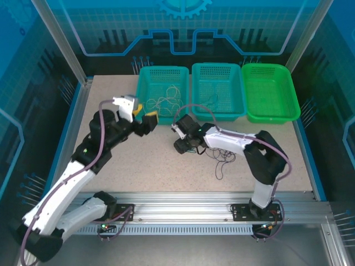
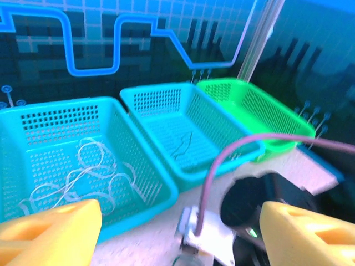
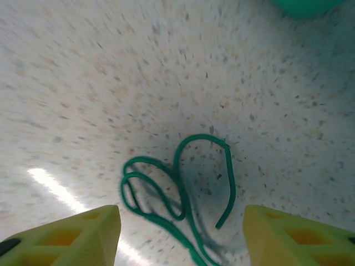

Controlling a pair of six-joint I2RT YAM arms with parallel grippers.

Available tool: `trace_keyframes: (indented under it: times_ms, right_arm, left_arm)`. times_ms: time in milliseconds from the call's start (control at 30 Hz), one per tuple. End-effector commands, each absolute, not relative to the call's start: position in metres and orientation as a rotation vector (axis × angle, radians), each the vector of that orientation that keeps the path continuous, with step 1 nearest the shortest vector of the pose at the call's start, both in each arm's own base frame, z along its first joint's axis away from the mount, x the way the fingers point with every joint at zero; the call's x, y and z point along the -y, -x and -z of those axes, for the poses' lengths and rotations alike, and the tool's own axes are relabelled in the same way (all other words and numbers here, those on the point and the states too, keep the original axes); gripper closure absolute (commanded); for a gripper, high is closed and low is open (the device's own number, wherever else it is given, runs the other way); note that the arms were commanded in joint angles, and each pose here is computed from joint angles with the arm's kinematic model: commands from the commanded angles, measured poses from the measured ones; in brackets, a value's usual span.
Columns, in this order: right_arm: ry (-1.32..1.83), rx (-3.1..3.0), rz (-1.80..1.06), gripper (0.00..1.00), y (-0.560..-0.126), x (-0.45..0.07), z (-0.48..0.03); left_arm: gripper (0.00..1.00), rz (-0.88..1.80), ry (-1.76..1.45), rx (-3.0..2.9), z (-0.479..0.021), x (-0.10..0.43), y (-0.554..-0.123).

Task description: Untangle the cables

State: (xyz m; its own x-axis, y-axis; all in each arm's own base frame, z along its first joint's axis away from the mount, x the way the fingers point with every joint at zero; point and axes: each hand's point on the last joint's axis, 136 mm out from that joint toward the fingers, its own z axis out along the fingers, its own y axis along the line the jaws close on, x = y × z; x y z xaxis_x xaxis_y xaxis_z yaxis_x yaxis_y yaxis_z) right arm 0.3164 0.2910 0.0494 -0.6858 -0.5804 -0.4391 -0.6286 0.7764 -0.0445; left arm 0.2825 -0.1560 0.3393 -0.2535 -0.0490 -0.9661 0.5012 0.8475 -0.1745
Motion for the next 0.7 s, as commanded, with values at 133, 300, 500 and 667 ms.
trace_keyframes:
  times_ms: [133,300,500,667]
  right_arm:
    - [1.002,-2.573,-0.038,0.72,-0.329,-0.289,-0.017]
    - [0.988,-2.587,-0.123,0.99,-0.32,-0.288,-0.018]
    - [0.849,-2.524,-0.28,1.0,-0.32,-0.277,-0.059]
    - [0.693,-2.406,-0.367,1.0,-0.332,-0.261,-0.113]
  left_arm:
    - [0.16,0.482,-0.565,-1.825,-0.299,0.157,-0.254]
    - [0.13,0.601,-0.664,-1.768,-0.305,0.179,-0.248]
    - [0.1,0.796,-0.821,-1.67,-0.316,0.205,-0.223]
    - [0.07,0.902,-0.882,-1.604,-0.328,0.216,-0.208]
